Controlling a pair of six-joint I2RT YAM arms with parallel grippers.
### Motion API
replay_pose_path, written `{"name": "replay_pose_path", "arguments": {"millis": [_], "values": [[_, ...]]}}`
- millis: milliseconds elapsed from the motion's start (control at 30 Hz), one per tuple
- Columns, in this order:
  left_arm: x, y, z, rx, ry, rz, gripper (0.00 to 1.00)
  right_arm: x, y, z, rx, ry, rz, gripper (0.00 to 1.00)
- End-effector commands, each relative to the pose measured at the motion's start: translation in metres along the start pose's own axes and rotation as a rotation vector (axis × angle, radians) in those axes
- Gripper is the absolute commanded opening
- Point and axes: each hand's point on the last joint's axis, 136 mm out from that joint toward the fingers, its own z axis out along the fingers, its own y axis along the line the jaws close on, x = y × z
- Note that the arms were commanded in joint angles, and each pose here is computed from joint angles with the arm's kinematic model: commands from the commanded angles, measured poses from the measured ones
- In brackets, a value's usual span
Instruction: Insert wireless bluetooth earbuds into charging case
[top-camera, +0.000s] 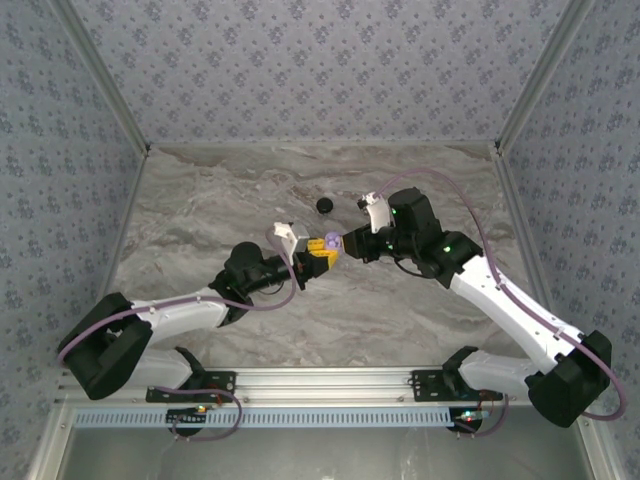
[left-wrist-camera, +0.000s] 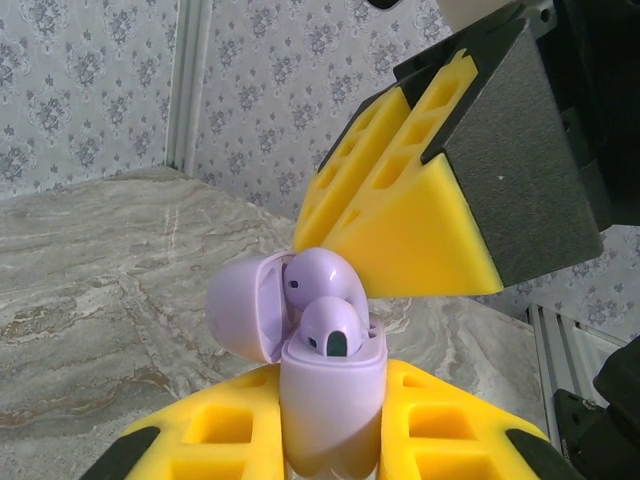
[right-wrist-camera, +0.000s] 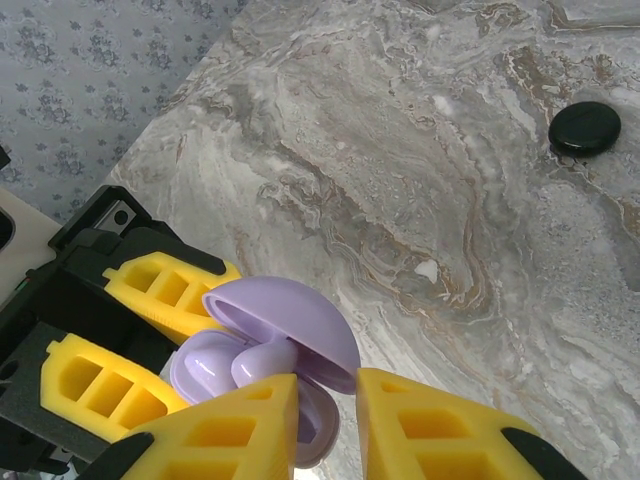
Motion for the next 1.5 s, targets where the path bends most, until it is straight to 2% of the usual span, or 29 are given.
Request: {"name": "replay_pose_path", "arguments": {"millis": [0, 300, 567, 800, 1000, 1200, 1467], "values": [[-0.024, -0.011, 0.007, 0.042, -0.067, 0.054, 0.10, -0.010, 0.017, -0.006, -0.045, -0.013, -0.052, 0.24], [-0.028, -0.005, 0.004, -0.002, -0.086, 0.062, 0.10, -0.010, -0.003, -0.010, 0.085, -0.016, -0.039, 0.28], [-0.028, -0.007, 0.004, 0.003, -0.083, 0.063, 0.10, -0.010, -0.004, -0.011, 0.091, -0.016, -0.032, 0.29], [-0.024, -0.005, 0.003, -0.005, -0.071, 0.067, 0.10, -0.018, -0.003, -0.021, 0.105, -0.075, -0.027, 0.29], [-0.027, -0.013, 0.001, 0.027, -0.073, 0.069, 0.10, -0.014, -0.039, -0.024, 0.236, -0.076, 0.064, 0.29], [-0.033, -0.027, 0.001, 0.098, -0.075, 0.071, 0.10, -0.004, -0.059, -0.022, 0.180, -0.054, 0.143, 0.26], [-0.041, -0.045, 0.002, 0.187, -0.079, 0.079, 0.10, 0.002, -0.045, -0.015, 0.012, -0.033, 0.136, 0.18]]}}
